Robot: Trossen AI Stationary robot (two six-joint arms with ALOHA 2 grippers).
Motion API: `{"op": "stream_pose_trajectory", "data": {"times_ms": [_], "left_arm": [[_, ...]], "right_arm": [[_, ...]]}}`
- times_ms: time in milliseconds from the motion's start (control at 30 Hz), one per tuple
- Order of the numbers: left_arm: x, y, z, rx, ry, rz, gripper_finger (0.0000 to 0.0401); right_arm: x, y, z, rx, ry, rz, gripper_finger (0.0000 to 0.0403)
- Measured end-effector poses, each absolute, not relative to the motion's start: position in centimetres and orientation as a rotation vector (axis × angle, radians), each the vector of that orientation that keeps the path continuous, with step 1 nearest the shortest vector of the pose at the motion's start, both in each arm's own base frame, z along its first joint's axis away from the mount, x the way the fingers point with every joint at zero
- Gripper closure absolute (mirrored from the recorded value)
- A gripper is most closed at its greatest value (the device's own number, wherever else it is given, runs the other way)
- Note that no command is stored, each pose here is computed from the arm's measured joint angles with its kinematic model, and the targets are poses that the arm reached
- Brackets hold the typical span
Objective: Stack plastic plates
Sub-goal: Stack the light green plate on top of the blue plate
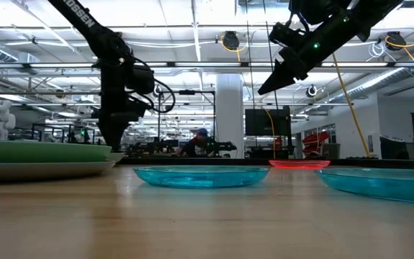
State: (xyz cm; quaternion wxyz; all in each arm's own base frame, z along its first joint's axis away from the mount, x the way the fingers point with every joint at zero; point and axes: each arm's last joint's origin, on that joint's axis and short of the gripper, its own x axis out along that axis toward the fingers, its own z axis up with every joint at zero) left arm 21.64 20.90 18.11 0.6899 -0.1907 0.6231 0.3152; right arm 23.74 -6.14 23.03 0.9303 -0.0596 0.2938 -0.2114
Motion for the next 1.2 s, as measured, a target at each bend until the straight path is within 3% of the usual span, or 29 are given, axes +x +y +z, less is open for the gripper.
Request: {"op": "stream_pose_trajectory", "data": {"times_ms": [567, 1200], "left_arm": [[22.4, 20.5, 17.7, -0.455, 1.379, 0.682, 0.0254], [23.6, 21.0, 13.9, -0.416, 1.483, 0.669, 0.0254]], "right_arm": [[23.5, -6.1, 22.7, -0.122, 0.643, -0.429, 0.0348], [23.5, -6.1, 22.7, -0.122, 0.644, -0.430, 0.0348]]}}
